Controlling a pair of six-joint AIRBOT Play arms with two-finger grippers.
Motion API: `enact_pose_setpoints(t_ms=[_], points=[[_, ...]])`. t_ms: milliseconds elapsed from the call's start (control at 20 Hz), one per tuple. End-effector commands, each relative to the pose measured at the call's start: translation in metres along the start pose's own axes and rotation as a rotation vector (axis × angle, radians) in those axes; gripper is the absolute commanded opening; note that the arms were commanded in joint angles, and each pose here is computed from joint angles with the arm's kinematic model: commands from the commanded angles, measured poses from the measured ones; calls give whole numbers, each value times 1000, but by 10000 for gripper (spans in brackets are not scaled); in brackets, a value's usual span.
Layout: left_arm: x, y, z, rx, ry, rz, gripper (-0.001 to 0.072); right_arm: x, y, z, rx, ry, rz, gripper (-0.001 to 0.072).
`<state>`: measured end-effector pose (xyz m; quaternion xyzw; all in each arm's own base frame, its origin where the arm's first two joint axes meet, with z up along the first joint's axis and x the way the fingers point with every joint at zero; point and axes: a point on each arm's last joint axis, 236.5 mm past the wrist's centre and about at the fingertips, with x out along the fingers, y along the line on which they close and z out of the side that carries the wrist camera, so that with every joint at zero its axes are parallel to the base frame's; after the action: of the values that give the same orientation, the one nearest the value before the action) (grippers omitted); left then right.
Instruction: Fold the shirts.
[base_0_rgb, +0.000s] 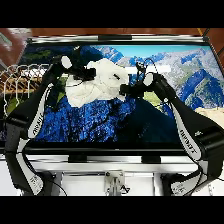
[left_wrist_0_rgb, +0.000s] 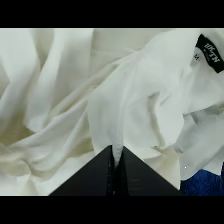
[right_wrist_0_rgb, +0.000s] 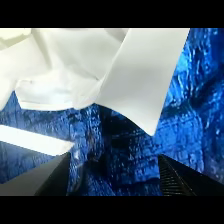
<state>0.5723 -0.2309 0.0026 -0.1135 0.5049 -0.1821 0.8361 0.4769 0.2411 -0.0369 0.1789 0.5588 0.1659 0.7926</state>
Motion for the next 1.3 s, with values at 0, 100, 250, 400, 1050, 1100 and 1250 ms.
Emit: enact_pose_setpoints(t_ms=[0, 100, 250, 400, 1050, 1100, 1250], points=[[-13, 1, -12, 104, 59, 6, 62, 21, -1, 13, 75, -56, 31, 668], [-30, -5, -15, 163, 78, 3, 62, 32, 1, 22, 128, -94, 63, 668], [-62, -25, -6, 219, 39, -13, 61, 46, -1, 27, 182, -119, 87, 667], [-102, -54, 3, 271, -21, -38, 61, 51, -4, 26, 181, -116, 85, 667], [-238, -123, 6, 410, -201, -101, 61, 64, -17, 39, 284, -179, 76, 87], [-243, -125, 7, 413, -212, -102, 61, 57, -13, 42, 249, -189, 79, 89], [-270, -144, 13, 416, -289, -153, 61, -1, 20, 66, -8, -285, 99, 88]])
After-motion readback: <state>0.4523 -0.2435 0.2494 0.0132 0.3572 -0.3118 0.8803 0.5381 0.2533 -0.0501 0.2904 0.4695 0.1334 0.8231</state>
